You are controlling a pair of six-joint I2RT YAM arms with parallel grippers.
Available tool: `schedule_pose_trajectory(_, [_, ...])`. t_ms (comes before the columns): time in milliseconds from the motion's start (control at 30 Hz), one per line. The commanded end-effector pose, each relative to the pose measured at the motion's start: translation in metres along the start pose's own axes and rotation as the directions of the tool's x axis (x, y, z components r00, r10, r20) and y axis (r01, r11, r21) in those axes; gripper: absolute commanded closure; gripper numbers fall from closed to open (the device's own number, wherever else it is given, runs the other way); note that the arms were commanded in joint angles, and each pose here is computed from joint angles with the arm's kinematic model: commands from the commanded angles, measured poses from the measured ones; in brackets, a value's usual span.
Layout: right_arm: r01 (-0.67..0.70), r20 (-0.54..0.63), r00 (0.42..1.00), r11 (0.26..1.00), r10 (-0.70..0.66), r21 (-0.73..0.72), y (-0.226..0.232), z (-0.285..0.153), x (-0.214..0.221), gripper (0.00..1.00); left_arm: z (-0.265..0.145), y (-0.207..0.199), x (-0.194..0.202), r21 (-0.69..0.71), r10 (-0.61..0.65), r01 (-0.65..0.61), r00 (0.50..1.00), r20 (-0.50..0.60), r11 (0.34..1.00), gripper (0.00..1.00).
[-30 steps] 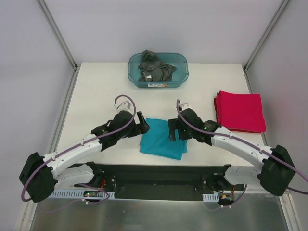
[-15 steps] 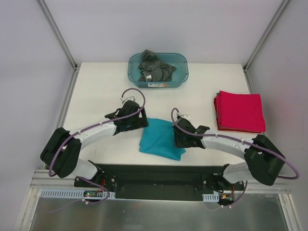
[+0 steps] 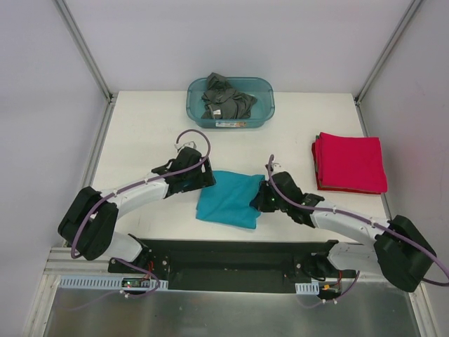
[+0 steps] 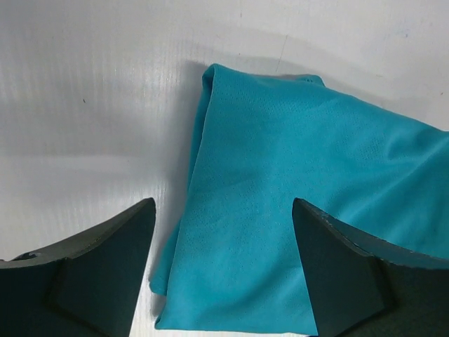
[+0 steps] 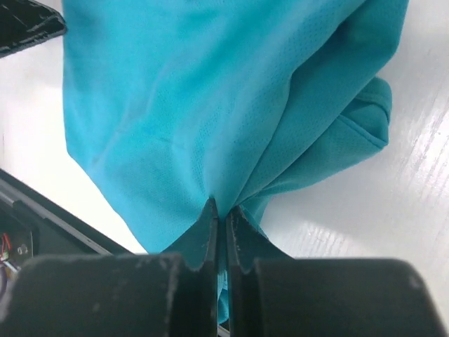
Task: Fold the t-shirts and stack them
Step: Smooth out wrinkles on the folded tshirt
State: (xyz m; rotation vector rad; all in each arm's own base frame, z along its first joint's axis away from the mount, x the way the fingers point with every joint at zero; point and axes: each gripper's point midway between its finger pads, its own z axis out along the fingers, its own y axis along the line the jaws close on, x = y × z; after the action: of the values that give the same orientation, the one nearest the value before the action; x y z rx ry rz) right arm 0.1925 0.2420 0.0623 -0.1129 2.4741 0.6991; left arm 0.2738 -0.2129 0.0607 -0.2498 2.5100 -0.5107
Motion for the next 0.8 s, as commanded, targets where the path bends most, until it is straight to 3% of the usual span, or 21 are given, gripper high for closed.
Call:
schedule_pose_trajectory(0, [-0.022,0.045,0.998,0.969,0.034,-0.247,0.022,0.005,0.0,1.0,-0.007,-0.006,-0.002,0.052,-0.023,0.023,1.0,0.006,0.998,0.23])
schedule_pose_trajectory(300, [-0.043,-0.041,0.999,0.967,0.034,-0.252,-0.024,0.023,0.02,0.99,0.001,0.002,0.015,0.032,-0.028,0.03,0.998,-0.058,0.999,0.25])
schedule_pose_trajectory(500, [-0.116,-0.067,0.992,0.978,0.106,-0.174,-0.054,0.035,0.0,0.97,0.005,0.009,0.047,0.035,-0.063,0.069,0.984,-0.168,0.997,0.41])
schedule_pose_trajectory(667, [-0.053,-0.118,0.992,0.994,0.042,-0.095,-0.068,0.039,-0.017,0.82,0.005,0.013,0.074,0.03,-0.082,0.09,0.972,-0.221,0.995,0.47])
schedule_pose_trajectory(767, [0.001,-0.11,0.994,0.999,-0.007,-0.054,-0.071,0.033,-0.029,0.57,0.002,0.011,0.086,0.029,-0.085,0.095,0.968,-0.236,0.995,0.48])
